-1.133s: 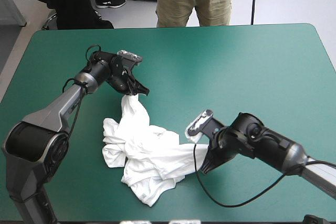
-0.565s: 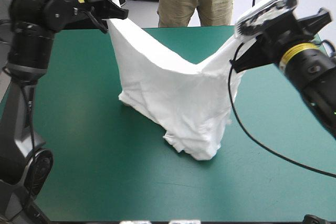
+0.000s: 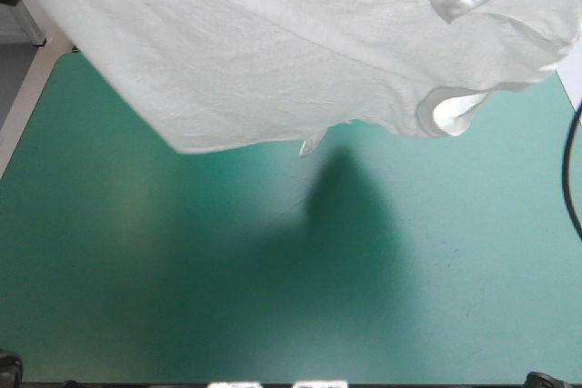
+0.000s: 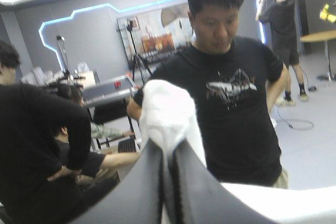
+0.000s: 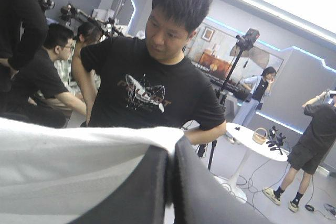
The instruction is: Fold the cloth
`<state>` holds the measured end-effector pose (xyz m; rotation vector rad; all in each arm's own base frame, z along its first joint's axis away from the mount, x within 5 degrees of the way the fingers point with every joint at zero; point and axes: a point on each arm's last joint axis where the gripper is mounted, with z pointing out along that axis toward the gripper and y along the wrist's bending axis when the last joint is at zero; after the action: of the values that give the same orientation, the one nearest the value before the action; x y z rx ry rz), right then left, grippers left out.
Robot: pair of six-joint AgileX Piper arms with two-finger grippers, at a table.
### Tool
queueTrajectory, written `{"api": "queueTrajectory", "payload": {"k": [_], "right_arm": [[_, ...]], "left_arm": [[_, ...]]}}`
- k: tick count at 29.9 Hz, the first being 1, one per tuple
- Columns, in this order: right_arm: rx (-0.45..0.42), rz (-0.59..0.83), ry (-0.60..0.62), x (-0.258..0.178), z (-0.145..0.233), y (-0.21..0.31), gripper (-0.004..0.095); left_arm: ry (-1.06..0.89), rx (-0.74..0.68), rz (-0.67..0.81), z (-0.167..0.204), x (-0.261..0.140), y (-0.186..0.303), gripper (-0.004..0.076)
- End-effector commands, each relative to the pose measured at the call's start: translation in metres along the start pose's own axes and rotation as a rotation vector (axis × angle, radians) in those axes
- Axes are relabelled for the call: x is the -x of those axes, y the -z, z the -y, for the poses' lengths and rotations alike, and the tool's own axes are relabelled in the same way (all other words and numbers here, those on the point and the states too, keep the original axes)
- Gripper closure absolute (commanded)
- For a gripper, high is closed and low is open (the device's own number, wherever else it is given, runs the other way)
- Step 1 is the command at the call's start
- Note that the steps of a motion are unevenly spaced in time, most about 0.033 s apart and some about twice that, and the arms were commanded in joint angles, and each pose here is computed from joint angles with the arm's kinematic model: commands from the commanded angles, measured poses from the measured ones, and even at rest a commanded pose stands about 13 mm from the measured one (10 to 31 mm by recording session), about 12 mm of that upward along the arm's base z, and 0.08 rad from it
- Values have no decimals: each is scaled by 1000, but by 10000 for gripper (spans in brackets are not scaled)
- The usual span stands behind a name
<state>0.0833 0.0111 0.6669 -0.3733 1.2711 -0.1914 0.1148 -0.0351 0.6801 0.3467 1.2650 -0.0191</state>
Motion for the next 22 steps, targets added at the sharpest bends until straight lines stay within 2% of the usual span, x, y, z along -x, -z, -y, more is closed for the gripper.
{"api": "queueTrajectory", "payload": {"k": [1,5,8,12,15,16,19,22], "right_arm": [[-65,123,4,13,23,18,925],[-84,146,12,16,30,24,925],[-80,106,19,13,26,19,925],[-61,-60,61,1,5,-5,925],[-143,-220,115,-12,-12,-31,925],[-147,-234,125,-13,-18,-39,925],[-95,-288,162,-22,-40,-61,925],[-22,-405,159,-48,-58,-91,925]], "left_arm": [[0,50,186,-9,26,34,741],[1,53,196,-11,29,44,741],[-1,42,139,-9,22,37,741],[-33,64,17,-6,2,8,741],[-60,88,-114,-2,-25,-28,741],[-56,94,-154,0,-34,-40,741],[-77,101,-302,9,-72,-80,741],[-97,85,-439,21,-115,-119,741]]}}
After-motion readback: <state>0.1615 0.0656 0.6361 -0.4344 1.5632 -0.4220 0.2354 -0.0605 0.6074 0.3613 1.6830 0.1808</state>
